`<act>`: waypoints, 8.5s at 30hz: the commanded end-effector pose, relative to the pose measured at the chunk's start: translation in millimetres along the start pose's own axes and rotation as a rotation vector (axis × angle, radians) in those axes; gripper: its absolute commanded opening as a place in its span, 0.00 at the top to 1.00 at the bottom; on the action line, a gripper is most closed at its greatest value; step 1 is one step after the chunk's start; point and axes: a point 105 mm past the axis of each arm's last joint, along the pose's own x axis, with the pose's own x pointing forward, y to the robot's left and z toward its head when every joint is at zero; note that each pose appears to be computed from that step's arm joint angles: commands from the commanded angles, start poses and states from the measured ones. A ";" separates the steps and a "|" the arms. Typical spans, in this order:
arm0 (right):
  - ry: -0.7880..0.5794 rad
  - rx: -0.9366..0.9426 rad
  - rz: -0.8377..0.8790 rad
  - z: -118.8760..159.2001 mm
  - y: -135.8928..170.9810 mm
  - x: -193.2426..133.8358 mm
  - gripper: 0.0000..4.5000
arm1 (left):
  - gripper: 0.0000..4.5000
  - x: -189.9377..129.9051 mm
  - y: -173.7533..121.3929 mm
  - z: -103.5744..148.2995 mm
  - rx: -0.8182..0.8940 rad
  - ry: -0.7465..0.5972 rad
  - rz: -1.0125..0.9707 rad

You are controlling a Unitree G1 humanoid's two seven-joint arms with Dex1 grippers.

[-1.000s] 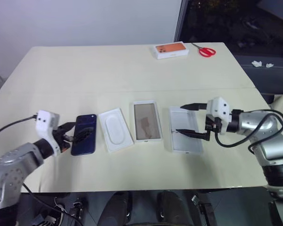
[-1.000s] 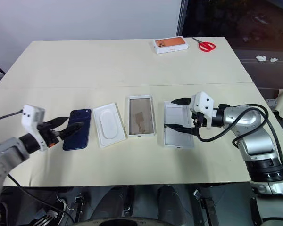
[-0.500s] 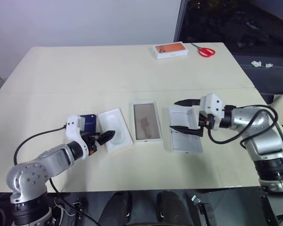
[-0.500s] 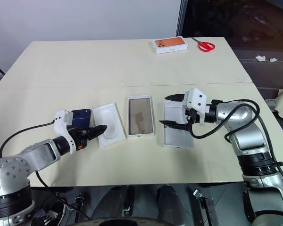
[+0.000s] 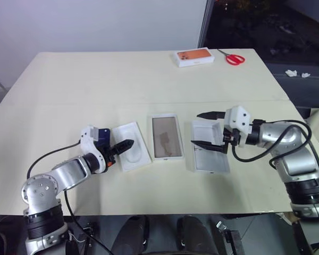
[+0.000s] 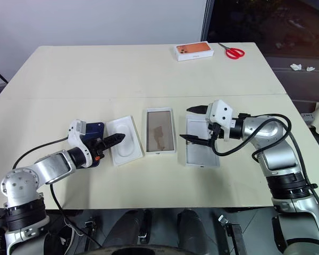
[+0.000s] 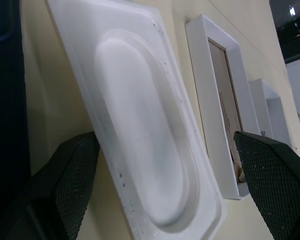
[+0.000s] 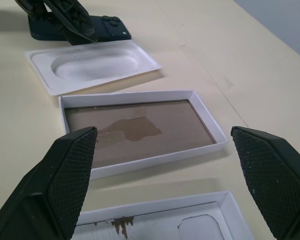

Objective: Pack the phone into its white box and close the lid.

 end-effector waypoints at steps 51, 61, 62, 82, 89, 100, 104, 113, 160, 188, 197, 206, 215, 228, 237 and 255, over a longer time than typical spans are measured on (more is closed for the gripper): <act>-0.028 0.010 -0.024 -1.8 4.3 -6.6 0.00 | 0.65 68.8 -80.8 5.0 -0.002 0.054 -0.178; -0.051 0.011 -0.052 3.4 -3.0 -0.2 0.00 | 0.01 57.0 -80.3 14.1 0.067 0.026 -0.183; -0.058 0.010 -0.063 4.7 -5.3 1.2 0.00 | 0.01 55.3 -79.7 17.2 0.083 0.013 -0.179; 0.076 -0.184 -0.108 4.7 -4.4 106.9 0.99 | 0.00 -27.3 -36.8 60.3 0.849 -0.274 -0.156; 0.174 -0.309 -0.040 -9.3 3.3 124.4 0.99 | 0.00 -27.7 -22.9 47.4 0.893 -0.235 -0.107; 0.278 -0.281 0.047 -33.0 9.7 108.7 0.99 | 0.00 -27.0 -21.5 44.0 0.919 -0.243 -0.084; 0.304 -0.269 0.094 -38.7 17.7 96.0 0.99 | 0.00 -25.8 -18.8 44.1 0.938 -0.241 -0.072; 0.216 -0.235 0.150 -22.2 35.5 97.1 0.99 | 0.00 -22.9 -21.0 51.4 0.934 -0.266 -0.074; 0.176 -0.337 0.034 -12.8 10.9 110.0 0.99 | 0.00 -28.4 -17.0 52.4 0.936 -0.271 -0.052; -0.060 -0.228 0.011 60.0 32.5 176.6 0.99 | 0.00 -101.0 66.2 87.5 0.304 -0.198 0.098; 0.073 -0.249 0.209 43.3 84.5 229.8 0.99 | 0.00 -86.2 90.1 54.5 0.166 -0.016 0.113; 0.204 -0.152 0.307 24.9 110.6 244.4 0.99 | 0.00 -60.3 96.5 22.9 0.115 0.119 0.097; 0.202 -0.128 0.285 30.3 111.1 251.3 0.99 | 0.00 -29.0 83.1 -2.2 0.060 0.172 0.019; 0.183 -0.142 0.256 32.1 103.7 250.7 0.99 | 0.00 -19.1 53.9 -14.2 -0.035 0.221 -0.123; 0.181 -0.156 0.251 29.3 101.8 248.2 0.99 | 0.00 -25.7 65.4 -5.8 -0.054 0.167 -0.068; 0.178 -0.178 0.240 27.2 99.2 246.3 1.00 | 0.61 -36.2 76.7 -16.0 -0.087 0.171 -0.029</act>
